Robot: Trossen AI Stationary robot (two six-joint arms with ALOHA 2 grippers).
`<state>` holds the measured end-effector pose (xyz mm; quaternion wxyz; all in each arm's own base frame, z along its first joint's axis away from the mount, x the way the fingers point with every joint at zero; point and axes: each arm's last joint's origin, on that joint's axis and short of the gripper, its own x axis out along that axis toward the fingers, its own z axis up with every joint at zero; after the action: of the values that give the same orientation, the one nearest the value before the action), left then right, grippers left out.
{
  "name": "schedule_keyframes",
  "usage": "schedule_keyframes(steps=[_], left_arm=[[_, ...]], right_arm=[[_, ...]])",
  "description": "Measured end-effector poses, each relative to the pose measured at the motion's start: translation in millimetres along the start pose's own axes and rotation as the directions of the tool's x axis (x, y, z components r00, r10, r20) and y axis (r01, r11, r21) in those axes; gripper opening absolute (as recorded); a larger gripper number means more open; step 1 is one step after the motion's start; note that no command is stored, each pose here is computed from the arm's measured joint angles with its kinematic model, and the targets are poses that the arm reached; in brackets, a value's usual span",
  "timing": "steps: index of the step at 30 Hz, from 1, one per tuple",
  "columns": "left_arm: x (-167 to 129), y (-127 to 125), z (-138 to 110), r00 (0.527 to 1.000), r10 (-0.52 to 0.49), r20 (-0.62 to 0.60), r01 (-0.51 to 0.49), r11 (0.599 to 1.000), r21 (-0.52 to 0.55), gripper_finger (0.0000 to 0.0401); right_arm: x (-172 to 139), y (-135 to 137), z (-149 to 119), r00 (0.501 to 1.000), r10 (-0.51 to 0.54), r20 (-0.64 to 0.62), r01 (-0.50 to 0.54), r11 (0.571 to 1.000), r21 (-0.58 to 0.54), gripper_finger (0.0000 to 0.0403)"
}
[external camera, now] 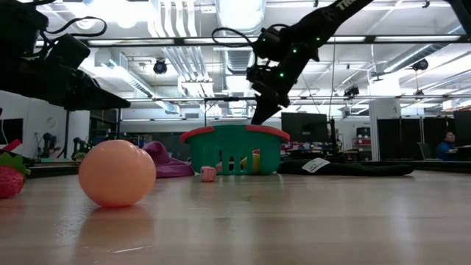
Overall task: Pick and placing Produce into tupperware
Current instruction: Put the red raspberry into the blue bin
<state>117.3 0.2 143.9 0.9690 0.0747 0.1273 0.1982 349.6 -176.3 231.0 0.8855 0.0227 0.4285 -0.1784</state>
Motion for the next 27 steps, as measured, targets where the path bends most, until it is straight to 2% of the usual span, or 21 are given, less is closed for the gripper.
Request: schedule_keyframes(steps=[8, 18, 27], left_arm=[[0, 0, 0, 1.0, 0.0, 0.0, 0.0, 1.0, -0.003, 0.0105], [0, 0, 0, 1.0, 0.001, 0.0, -0.001, 1.0, -0.002, 0.0105], [0, 0, 0, 1.0, 0.001, -0.001, -0.001, 1.0, -0.001, 0.0105]], right_arm=[[6, -1, 8, 0.996, 0.022, -0.091, -0.017, 0.998, 0.057, 0.0073], [5, 10, -1, 0.98, 0.049, -0.191, -0.047, 0.999, 0.012, 0.0073], [12, 16, -5, 0.973, 0.06, -0.221, -0.065, 0.998, -0.016, 0.0073]])
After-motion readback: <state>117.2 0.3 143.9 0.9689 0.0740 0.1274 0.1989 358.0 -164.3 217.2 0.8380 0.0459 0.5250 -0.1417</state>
